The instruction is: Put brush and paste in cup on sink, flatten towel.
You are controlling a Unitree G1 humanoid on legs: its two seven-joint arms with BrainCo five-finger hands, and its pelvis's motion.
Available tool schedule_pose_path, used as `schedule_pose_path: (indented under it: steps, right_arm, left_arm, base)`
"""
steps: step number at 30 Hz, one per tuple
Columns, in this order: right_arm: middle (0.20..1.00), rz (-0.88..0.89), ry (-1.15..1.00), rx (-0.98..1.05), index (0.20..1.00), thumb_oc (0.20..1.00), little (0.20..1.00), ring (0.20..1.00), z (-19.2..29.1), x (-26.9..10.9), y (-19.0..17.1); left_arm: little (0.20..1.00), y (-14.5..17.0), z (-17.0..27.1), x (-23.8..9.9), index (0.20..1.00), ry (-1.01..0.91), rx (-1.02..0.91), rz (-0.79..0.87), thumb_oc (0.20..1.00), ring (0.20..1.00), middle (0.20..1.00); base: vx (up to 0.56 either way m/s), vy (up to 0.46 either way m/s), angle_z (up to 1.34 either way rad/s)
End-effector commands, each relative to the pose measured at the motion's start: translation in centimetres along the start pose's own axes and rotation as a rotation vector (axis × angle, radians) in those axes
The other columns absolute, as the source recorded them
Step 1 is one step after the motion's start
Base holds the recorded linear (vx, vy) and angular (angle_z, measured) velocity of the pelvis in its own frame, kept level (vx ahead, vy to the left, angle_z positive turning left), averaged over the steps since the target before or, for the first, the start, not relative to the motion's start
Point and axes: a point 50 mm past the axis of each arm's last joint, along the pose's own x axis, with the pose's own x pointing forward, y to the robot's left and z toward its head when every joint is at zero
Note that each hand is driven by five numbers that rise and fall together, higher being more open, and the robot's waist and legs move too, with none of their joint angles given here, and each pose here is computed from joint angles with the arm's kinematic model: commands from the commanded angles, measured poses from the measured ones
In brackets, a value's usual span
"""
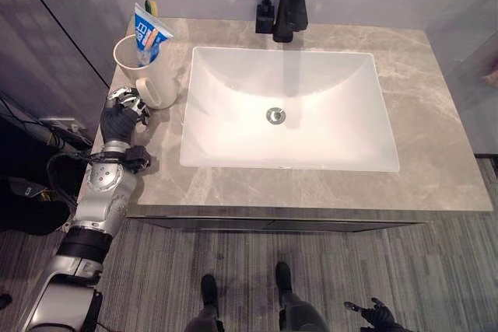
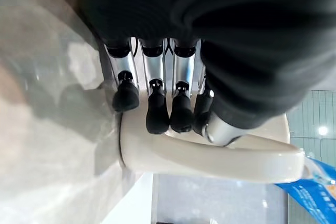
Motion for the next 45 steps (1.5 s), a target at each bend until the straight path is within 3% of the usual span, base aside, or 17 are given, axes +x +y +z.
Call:
schedule_pose_path:
  steps: [1, 6, 9, 18, 28, 40, 45]
  right_arm:
    - [1.000, -0.038, -0.029, 0.013, 1.000, 1.000, 1.000, 1.000, 0.7, 0.1, -0.8]
    - [1.000, -0.043, -0.008, 0.025, 1.000, 1.000, 1.000, 1.000, 0.1, 0.0, -0.5]
    - [1.000, -0.040, 0.017, 0.037, 1.000, 1.000, 1.000, 1.000, -0.5, -0.1, -0.4]
    - [1.000, -0.025, 0.022, 0.031, 1.000, 1.000, 1.000, 1.000, -1.0, -0.2, -0.4]
    - [1.000, 0.005, 0.061, 0.015, 1.000, 1.000, 1.000, 1.000, -2.4, -0.5, -0.7]
    - [1.000, 0.013, 0.132, 0.000, 1.000, 1.000, 1.000, 1.000, -4.5, -1.0, -1.0]
    - [1.000, 0.009, 0.126, -0.009, 1.000, 1.000, 1.000, 1.000, -4.3, -0.9, -1.2]
  left_arm:
    - [0.200, 0.3, 1.1, 1.4, 0.200, -0.060, 0.017, 0.086, 0.200, 0.200, 0.200]
    - [0.200, 0.4, 1.3, 0.7, 0.200, -0.108, 0.087, 0.145, 0.200, 0.200, 0.200]
    - [0.200, 1.2, 1.0, -1.6, 0.200, -0.150, 0.177, 0.195, 0.200, 0.200, 0.200]
    - [0.200, 3.3, 1.4, -5.9, 0.200, -0.207, 0.214, 0.288, 0.200, 0.200, 0.200]
    - [0.200, 2.3, 1.3, -8.4, 0.200, -0.171, 0.124, 0.059, 0.200, 0.200, 0.200]
    - [0.200, -2.0, 1.0, -7.4, 0.200, -0.143, 0.099, -0.207, 0.200, 0.200, 0.200]
    - [0.200, -3.2, 0.4, -6.8, 0.200, -0.121, 0.073, -0.239, 0.200, 0.200, 0.200]
  base:
    - [0.00, 0.000, 0.00]
    - [0.04, -0.027, 0.01]
    - [0.06, -0.016, 0.03]
    - [0.01, 0.000, 0.08]
    - [-0.01, 0.004, 0.00]
    - [-0.02, 0.002, -0.03]
    - [-0.02, 0.001, -0.04]
